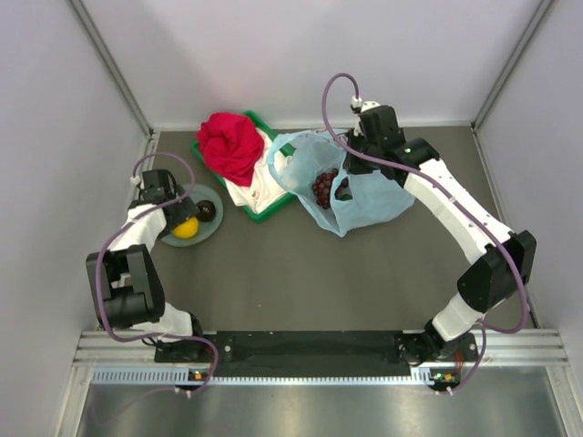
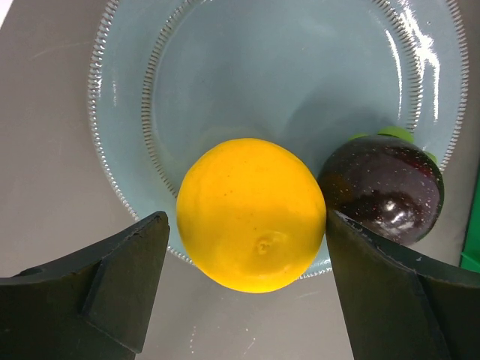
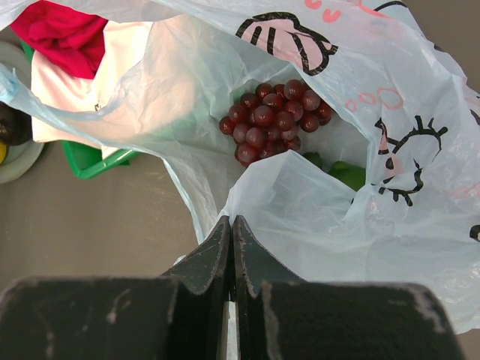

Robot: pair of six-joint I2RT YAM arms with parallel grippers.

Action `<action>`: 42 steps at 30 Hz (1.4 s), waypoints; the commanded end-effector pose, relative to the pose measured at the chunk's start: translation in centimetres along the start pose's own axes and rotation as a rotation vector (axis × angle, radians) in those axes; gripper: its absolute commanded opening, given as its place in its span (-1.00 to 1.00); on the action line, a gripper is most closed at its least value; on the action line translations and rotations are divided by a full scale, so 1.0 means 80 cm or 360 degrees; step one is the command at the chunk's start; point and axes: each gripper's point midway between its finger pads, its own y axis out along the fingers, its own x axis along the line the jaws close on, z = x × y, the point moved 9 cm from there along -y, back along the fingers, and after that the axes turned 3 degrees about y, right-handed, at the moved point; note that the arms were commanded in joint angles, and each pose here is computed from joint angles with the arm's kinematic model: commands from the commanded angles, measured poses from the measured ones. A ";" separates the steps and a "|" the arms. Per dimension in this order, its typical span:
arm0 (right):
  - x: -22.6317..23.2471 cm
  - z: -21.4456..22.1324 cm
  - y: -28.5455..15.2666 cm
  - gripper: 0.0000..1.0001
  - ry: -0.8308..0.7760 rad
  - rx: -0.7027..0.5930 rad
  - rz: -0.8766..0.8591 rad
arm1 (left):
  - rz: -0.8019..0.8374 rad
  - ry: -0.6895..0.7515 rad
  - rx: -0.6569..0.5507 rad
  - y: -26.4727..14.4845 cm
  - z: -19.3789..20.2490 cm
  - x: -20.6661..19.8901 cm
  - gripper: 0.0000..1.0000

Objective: Place the fruits into the plastic bag

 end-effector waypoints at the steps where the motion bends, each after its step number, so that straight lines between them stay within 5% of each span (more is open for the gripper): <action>1: -0.001 -0.017 -0.020 -1.00 0.0022 -0.0126 -0.0011 | 0.0010 -0.0008 -0.0030 0.006 -0.006 0.000 0.77; 15: 0.000 -0.021 -0.014 -1.00 -0.0013 -0.0121 -0.0002 | -0.0078 -0.0046 0.0097 0.019 0.004 0.005 0.59; 26: -0.002 -0.021 -0.016 -1.00 -0.0014 -0.0127 0.0008 | -0.0080 -0.0050 0.0045 0.005 -0.012 0.004 -0.09; 42: 0.002 -0.018 -0.016 -1.00 0.0031 -0.0121 -0.0038 | 0.0173 0.0004 -0.0296 -0.059 -0.074 -0.018 -0.13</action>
